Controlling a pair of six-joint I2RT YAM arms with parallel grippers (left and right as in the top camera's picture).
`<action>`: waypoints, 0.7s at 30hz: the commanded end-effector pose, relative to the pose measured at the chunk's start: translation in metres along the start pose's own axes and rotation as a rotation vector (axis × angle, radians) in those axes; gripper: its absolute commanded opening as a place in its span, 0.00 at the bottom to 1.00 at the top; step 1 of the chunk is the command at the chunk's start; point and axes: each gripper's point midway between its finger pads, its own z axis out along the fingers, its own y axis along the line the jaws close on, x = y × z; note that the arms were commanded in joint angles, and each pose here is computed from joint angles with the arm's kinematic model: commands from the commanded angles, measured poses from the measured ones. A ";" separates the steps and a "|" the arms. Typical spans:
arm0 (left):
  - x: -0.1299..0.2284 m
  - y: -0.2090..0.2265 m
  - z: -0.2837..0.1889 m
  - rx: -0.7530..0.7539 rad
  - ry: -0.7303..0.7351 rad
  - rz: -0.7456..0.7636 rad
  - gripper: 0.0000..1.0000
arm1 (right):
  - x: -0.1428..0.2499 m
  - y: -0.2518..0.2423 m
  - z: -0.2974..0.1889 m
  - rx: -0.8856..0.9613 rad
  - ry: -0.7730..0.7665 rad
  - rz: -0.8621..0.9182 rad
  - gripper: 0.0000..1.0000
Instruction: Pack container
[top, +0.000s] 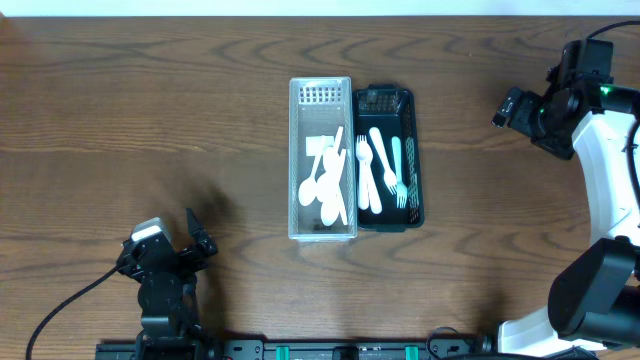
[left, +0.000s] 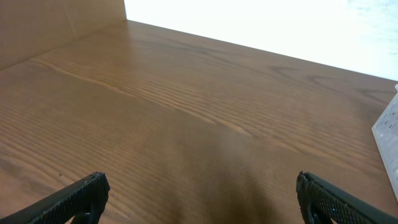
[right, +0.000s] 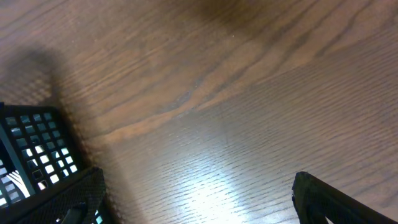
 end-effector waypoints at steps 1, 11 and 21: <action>0.011 0.001 0.003 -0.001 0.028 0.018 0.98 | -0.001 0.003 -0.002 -0.001 -0.007 -0.018 0.99; 0.011 0.001 0.003 -0.001 0.028 0.018 0.98 | -0.001 0.003 -0.002 -0.001 -0.007 -0.018 0.99; 0.011 0.001 0.003 -0.001 0.028 0.018 0.98 | -0.019 -0.004 -0.083 0.128 -0.268 -0.080 0.99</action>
